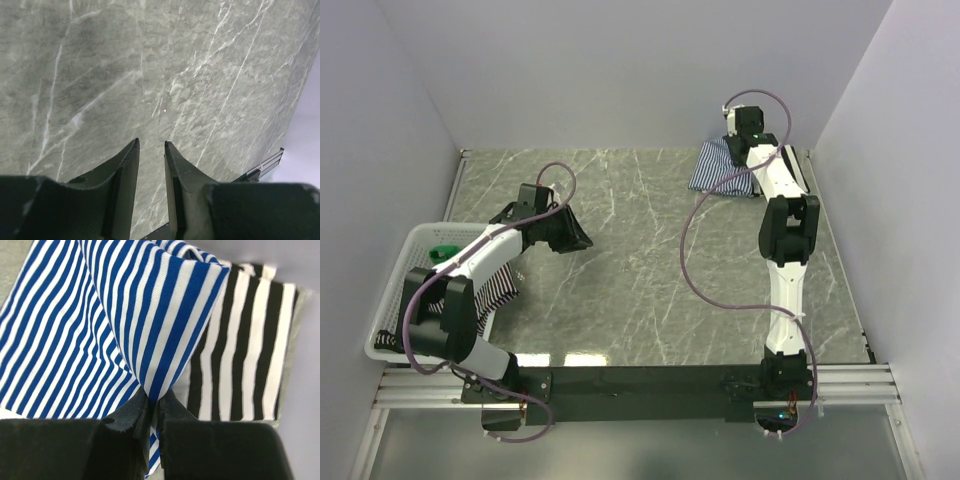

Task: Fold and stack the tank tops
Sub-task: Neatly place the folded tank top to the corner

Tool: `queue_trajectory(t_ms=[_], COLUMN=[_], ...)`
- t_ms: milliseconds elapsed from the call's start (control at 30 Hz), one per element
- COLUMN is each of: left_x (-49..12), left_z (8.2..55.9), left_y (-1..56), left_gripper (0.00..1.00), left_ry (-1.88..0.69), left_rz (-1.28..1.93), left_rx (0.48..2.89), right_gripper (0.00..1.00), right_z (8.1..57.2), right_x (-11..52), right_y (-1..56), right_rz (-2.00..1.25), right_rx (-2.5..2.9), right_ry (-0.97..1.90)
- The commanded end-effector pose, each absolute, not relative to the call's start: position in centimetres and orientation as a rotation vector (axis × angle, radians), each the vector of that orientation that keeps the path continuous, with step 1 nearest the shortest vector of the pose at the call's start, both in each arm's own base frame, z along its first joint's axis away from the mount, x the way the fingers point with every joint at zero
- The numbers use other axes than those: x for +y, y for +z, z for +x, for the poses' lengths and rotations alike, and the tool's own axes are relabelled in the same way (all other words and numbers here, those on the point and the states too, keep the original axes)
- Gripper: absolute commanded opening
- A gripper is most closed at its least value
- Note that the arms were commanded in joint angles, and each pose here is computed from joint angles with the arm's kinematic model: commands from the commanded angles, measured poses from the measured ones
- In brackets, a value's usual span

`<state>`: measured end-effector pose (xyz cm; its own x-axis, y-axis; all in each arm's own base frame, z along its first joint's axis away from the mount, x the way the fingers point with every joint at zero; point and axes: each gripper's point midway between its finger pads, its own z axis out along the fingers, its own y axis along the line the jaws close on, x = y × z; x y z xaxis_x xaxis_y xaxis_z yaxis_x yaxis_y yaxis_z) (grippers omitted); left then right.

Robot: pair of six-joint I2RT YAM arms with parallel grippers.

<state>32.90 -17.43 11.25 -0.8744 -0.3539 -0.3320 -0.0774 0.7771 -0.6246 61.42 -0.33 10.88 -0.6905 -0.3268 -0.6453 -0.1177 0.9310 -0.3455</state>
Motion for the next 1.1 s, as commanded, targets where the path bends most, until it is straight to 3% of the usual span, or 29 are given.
queue_trajectory(t_ms=[0, 1067], left_x=[-17.1, -16.6], left_z=[33.7, 33.9], left_y=[11.9, 11.1], left_gripper=[0.33, 0.33], left_ry=[-0.874, -0.894], left_rz=[-0.291, -0.32], left_rx=[2.499, 2.518], right_gripper=[0.0, 0.0], right_z=[63.7, 63.1], right_x=[-2.0, -9.9], right_y=[16.0, 22.6], right_rz=[-0.328, -0.202], right_rx=[2.181, 2.059], right_ry=[-0.38, -0.444])
